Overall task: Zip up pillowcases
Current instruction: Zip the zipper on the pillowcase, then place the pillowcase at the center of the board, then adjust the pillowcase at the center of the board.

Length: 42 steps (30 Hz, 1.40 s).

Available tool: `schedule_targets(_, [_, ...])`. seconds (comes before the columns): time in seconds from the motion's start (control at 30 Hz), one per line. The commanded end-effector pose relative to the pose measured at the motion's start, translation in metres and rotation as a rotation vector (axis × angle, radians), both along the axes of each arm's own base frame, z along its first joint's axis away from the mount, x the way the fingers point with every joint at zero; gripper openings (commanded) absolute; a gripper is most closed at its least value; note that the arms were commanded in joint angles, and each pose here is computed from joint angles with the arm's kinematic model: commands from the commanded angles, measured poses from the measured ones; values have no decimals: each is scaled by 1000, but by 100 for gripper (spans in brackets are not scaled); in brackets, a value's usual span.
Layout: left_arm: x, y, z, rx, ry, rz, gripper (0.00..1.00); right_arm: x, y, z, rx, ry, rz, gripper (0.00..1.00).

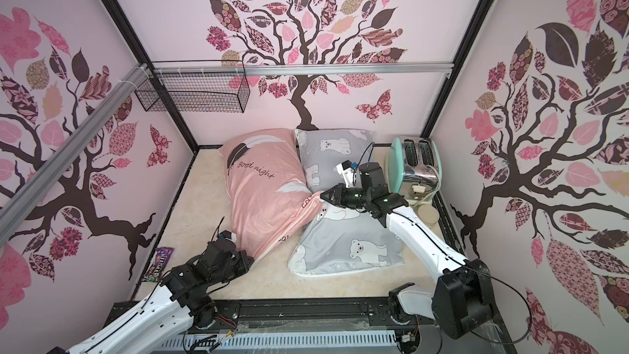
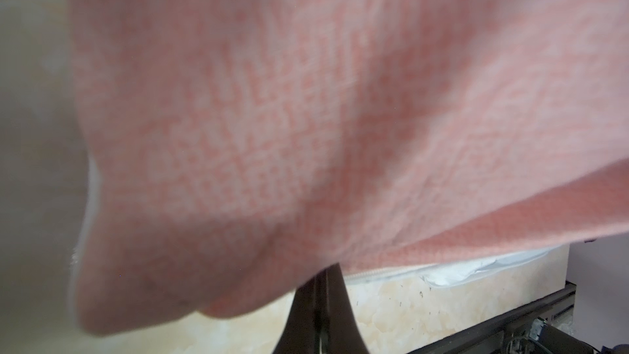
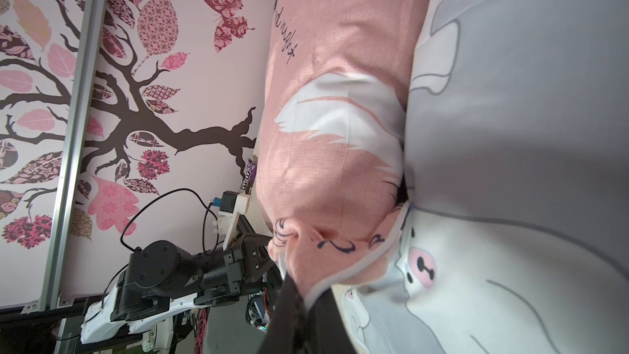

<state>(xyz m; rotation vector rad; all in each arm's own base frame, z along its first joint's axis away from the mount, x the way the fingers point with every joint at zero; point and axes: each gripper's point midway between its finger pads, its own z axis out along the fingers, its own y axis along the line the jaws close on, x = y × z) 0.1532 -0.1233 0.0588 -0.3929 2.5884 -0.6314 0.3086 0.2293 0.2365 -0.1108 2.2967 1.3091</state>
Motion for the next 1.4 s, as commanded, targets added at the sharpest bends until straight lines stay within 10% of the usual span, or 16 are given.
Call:
schedule_targets(0.0, [-12,19,-11,102,38,25,0,24,-12,26,-8,-109,-46,0])
schedule_targets(0.3, [-23,22,-13,100,51,39,2,22,-5,17,5,-65,-8,0])
schedule_targets(0.4, [-6,17,25,96,-44,37,24,-15,26,-19,-71,-2,80,0])
schedule_targets(0.6, [40,-15,108,237,-179,-93,64,-48,-22,-78,-409,56,-25,99])
schedule_targets(0.77, [87,-104,126,185,-276,-272,66,-54,-113,-77,-620,51,-353,97])
schedule_targets(0.9, [103,-137,68,222,-185,-318,62,-64,-161,-77,-666,65,-505,97])
schedule_targets(1.1, [94,-27,-10,563,2,-178,66,-56,-188,-105,-750,128,-564,98])
schedule_targets(1.23, [91,31,18,674,-21,-79,68,-51,-167,-131,-687,183,-471,94])
schedule_targets(1.37, [95,10,70,532,-122,-108,69,-51,-100,-129,-518,171,-249,87])
